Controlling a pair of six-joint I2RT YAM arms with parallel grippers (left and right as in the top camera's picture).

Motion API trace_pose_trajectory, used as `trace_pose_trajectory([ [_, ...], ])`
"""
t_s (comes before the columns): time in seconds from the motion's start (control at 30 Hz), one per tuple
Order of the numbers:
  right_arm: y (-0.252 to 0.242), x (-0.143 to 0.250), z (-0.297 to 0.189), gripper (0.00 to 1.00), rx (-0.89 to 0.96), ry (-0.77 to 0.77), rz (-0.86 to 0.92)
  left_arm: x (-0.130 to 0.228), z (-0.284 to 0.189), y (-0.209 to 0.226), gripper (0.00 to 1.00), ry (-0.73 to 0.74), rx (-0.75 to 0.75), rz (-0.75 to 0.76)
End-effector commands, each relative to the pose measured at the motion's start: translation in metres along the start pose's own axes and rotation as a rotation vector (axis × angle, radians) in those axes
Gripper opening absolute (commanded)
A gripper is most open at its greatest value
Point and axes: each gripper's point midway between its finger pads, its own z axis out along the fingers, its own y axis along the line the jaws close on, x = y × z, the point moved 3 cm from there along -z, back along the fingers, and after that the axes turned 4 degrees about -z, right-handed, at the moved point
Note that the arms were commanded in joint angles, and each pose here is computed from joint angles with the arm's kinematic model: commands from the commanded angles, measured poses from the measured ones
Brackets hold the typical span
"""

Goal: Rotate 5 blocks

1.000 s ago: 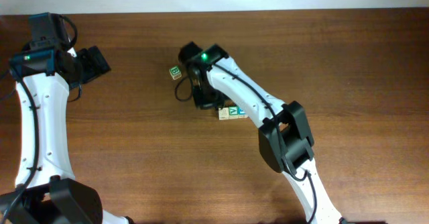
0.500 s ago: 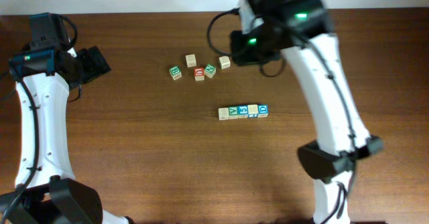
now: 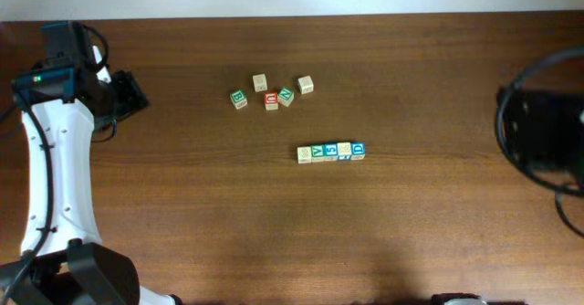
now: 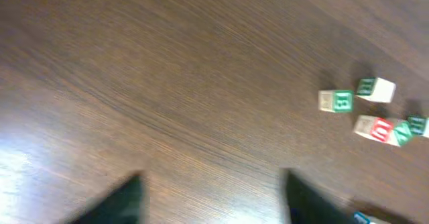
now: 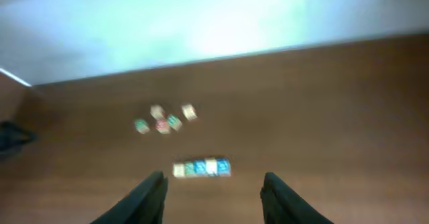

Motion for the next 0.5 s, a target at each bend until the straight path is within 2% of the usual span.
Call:
trace_pose_trajectory([
  [0.0, -0.025, 0.036, 0.063, 0.49, 0.002, 0.27, 0.017, 0.01, -0.005, -0.03, 0.31, 0.033, 0.102, -0.011],
  [0.03, -0.027, 0.047, 0.078, 0.49, -0.037, 0.338, 0.016, 0.013, -0.004, -0.039, 0.24, 0.036, 0.111, 0.011],
  [0.1, -0.029, 0.066, 0.106, 0.49, -0.11, 0.442, 0.011, 0.021, -0.003, -0.057, 0.17, 0.041, 0.131, 0.056],
  [0.23, -0.045, 0.096, 0.164, 0.45, -0.128, 0.583, 0.059, 0.041, 0.0, -0.098, 0.0, 0.052, 0.183, 0.162],
  [0.47, -0.066, 0.139, 0.261, 0.31, -0.18, 0.754, 0.141, 0.092, 0.014, -0.154, 0.0, 0.138, 0.219, 0.322],
])
